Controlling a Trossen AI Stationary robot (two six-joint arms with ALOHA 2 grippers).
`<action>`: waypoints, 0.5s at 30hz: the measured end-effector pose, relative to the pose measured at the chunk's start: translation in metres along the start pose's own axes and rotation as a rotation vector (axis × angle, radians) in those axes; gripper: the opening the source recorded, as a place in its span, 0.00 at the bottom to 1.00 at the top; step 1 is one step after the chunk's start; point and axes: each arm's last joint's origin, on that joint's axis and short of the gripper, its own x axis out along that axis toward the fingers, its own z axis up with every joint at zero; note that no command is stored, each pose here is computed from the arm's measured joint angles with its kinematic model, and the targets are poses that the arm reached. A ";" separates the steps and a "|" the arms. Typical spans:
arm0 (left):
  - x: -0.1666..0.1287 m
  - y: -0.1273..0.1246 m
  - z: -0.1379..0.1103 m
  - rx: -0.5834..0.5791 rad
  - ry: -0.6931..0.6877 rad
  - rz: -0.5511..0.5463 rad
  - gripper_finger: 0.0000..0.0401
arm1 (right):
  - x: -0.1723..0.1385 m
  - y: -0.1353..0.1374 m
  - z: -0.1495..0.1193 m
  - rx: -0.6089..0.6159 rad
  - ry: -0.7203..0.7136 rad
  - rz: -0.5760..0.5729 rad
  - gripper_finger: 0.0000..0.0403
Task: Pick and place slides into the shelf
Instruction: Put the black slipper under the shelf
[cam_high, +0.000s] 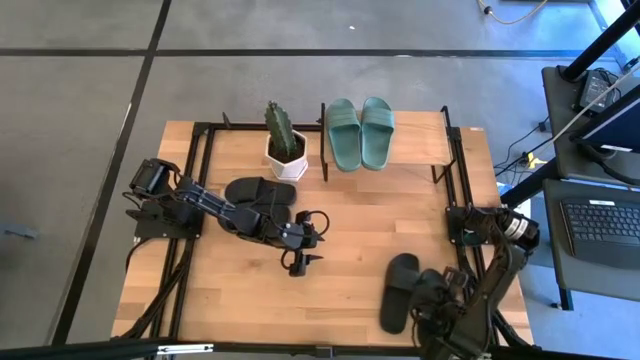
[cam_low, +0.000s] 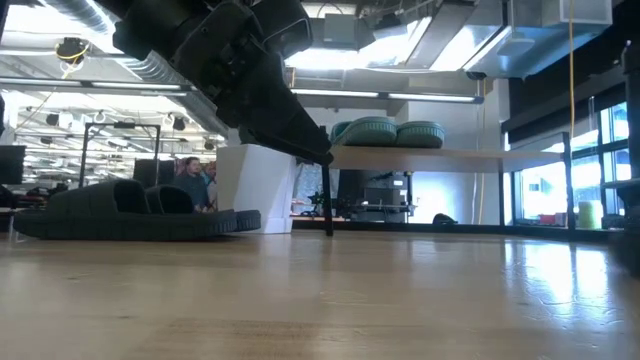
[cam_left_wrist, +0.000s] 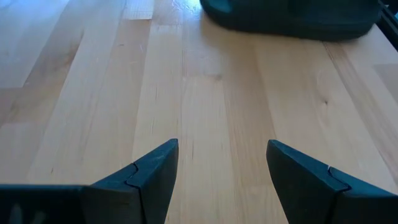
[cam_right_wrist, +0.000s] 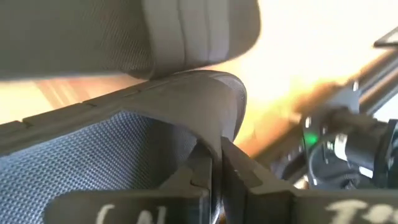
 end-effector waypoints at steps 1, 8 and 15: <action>0.000 0.000 0.000 0.000 0.002 0.000 0.59 | -0.002 0.000 0.005 0.011 -0.009 0.006 0.03; 0.000 -0.002 -0.003 0.008 0.024 -0.003 0.59 | -0.011 -0.005 0.041 -0.045 -0.035 0.045 0.03; -0.003 -0.012 -0.008 0.033 0.057 -0.023 0.59 | -0.027 -0.019 0.090 -0.169 -0.263 0.011 0.03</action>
